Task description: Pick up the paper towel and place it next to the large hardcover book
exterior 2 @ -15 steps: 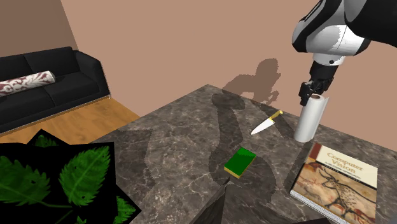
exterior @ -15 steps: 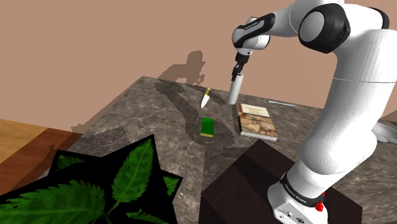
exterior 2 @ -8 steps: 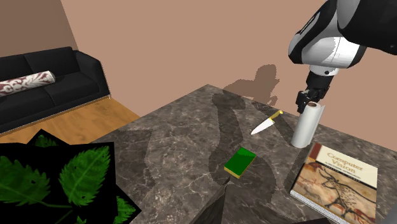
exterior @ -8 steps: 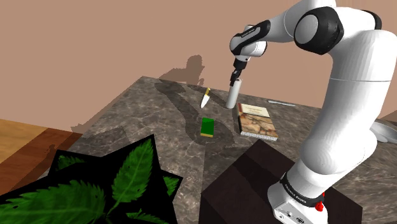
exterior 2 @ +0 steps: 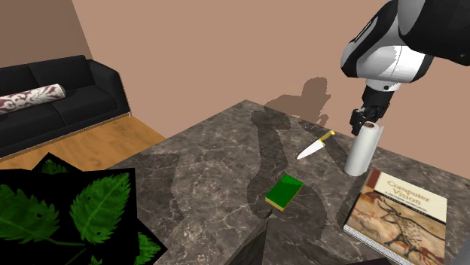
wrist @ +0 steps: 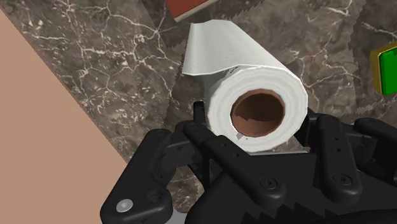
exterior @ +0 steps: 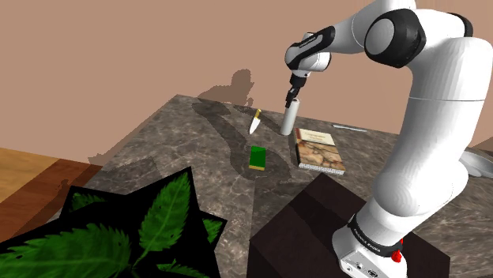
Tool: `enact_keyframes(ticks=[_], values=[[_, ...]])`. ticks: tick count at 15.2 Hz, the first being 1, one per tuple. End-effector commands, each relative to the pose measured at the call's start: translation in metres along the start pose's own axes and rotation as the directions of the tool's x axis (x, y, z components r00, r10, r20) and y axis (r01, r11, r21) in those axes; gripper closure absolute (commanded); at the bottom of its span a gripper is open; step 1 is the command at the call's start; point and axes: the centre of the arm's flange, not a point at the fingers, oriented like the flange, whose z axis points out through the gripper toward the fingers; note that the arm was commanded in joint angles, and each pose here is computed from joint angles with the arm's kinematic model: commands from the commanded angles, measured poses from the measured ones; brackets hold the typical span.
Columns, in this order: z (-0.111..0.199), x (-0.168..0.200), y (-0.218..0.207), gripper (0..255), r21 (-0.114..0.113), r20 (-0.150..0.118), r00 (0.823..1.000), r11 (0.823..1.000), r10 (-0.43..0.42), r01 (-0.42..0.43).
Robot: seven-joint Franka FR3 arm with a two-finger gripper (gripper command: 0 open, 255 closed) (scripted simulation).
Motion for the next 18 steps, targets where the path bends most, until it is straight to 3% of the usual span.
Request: enact_keyframes(ticks=[1,6,10,18], values=[[0.0,0.0,0.0,0,0.0,0.0,1.0,1.0,0.0,0.0],[0.0,0.0,0.0,0,0.0,0.0,1.0,1.0,0.0,0.0],[-0.05,0.0,0.0,0,0.0,0.0,1.0,1.0,0.0,0.0],[-0.05,0.0,0.0,0,0.0,0.0,1.0,1.0,0.0,0.0]])
